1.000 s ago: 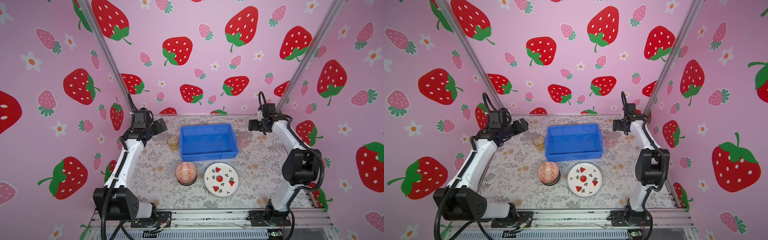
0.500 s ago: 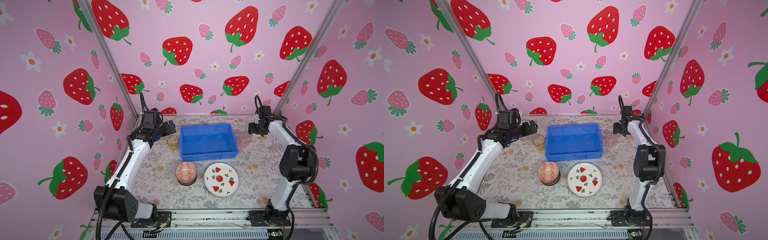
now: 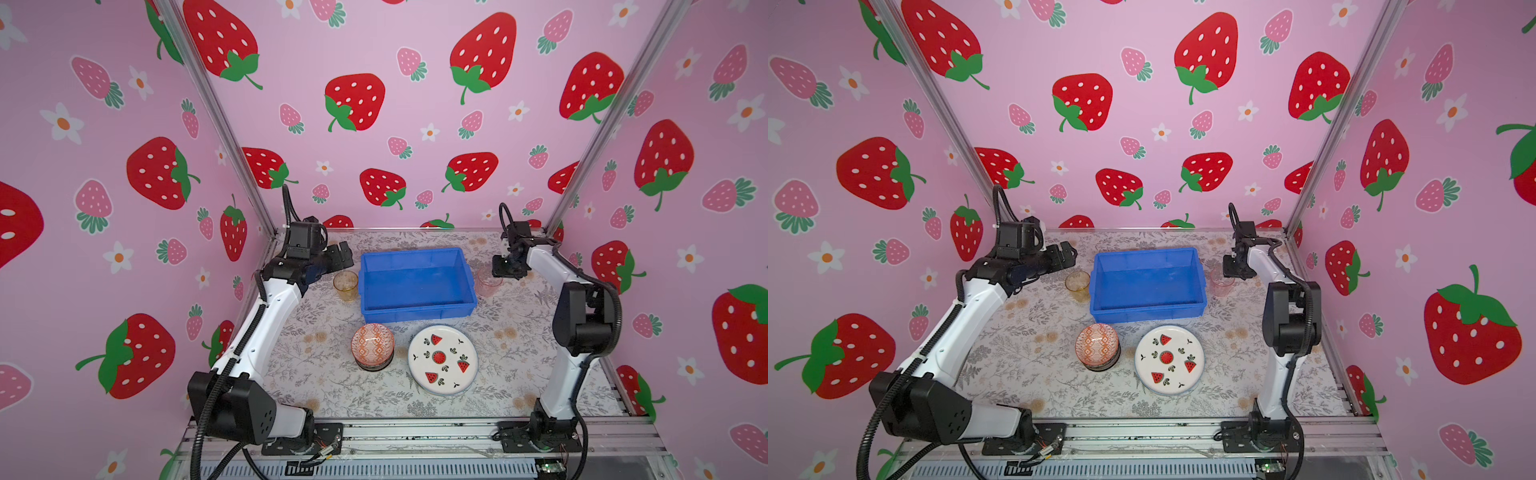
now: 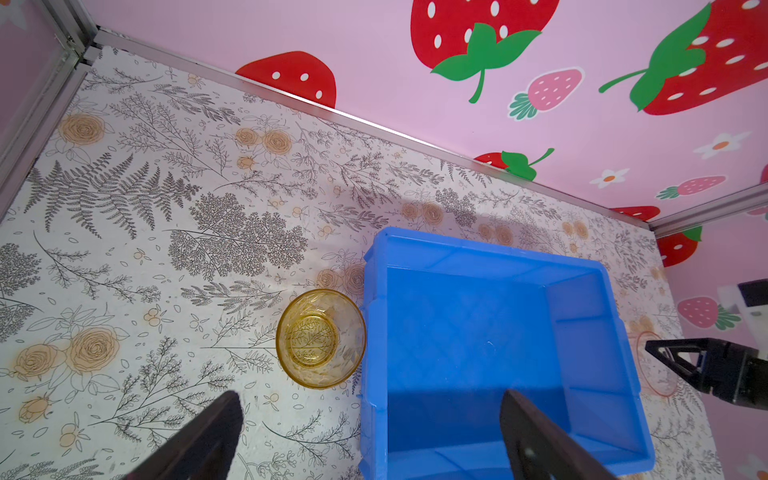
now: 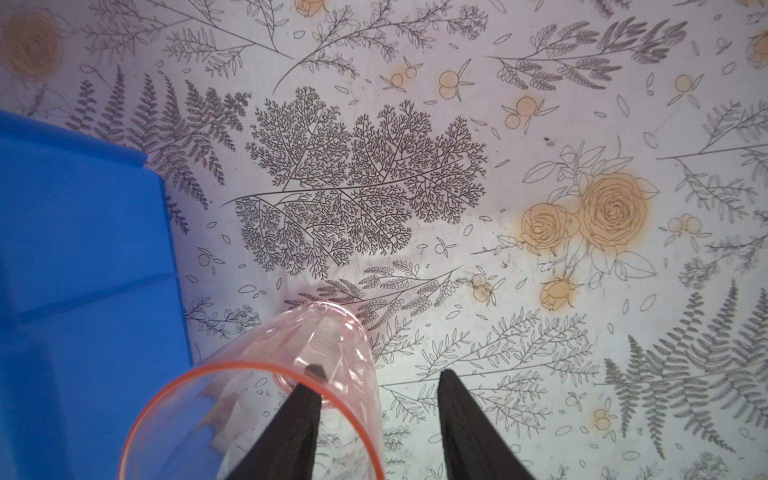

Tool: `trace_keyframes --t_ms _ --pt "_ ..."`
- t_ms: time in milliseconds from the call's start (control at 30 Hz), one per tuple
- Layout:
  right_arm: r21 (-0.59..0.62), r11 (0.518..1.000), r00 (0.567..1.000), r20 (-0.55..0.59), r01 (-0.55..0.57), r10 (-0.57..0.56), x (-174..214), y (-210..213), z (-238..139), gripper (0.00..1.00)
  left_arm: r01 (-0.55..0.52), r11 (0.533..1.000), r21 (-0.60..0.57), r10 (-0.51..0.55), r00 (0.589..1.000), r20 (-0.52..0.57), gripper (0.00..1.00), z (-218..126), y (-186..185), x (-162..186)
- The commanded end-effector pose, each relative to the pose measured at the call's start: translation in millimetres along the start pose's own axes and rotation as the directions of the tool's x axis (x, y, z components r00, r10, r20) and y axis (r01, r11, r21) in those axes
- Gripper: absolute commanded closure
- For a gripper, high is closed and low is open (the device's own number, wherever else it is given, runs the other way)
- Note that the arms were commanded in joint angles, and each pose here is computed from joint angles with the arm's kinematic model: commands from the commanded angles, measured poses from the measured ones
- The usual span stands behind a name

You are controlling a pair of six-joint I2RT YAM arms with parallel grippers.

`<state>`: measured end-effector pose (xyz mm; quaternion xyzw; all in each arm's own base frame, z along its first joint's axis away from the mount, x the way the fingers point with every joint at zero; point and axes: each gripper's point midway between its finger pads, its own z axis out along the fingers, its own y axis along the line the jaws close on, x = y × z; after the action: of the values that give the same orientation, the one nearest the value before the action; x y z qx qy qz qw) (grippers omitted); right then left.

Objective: Place the mixed dishes into the plastic bin
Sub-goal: 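Close the right gripper on the rim of the pink-rimmed cup, then carry the pink-rimmed cup with the right gripper into the blue bin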

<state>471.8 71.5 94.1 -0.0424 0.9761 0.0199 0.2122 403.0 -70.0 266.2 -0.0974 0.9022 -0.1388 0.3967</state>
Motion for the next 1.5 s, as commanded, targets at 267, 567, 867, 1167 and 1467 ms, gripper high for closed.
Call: trace_keyframes --t_ms 267,567,867,1167,1467 --pt "-0.006 1.000 1.000 -0.028 0.005 -0.005 14 2 11 0.68 -0.007 1.000 -0.008 0.007 0.999 -0.036 0.01 5 2 10" --pt "0.004 1.000 1.000 -0.011 0.004 -0.004 12 0 2 0.83 -0.010 1.000 -0.009 0.009 0.999 -0.042 0.01 6 3 11" --pt "0.053 0.998 1.000 0.002 0.024 -0.024 7 -9 -20 0.92 -0.010 1.000 -0.012 0.010 0.999 -0.041 0.01 5 4 11" --pt "0.095 0.994 0.997 0.044 0.053 -0.057 -9 -12 -76 0.96 -0.011 1.000 -0.001 0.011 0.999 -0.045 0.01 4 1 12" --pt "0.082 0.987 0.984 0.096 0.141 -0.148 -30 34 -134 0.97 -0.012 1.000 -0.013 0.012 0.999 -0.045 0.01 5 4 12"
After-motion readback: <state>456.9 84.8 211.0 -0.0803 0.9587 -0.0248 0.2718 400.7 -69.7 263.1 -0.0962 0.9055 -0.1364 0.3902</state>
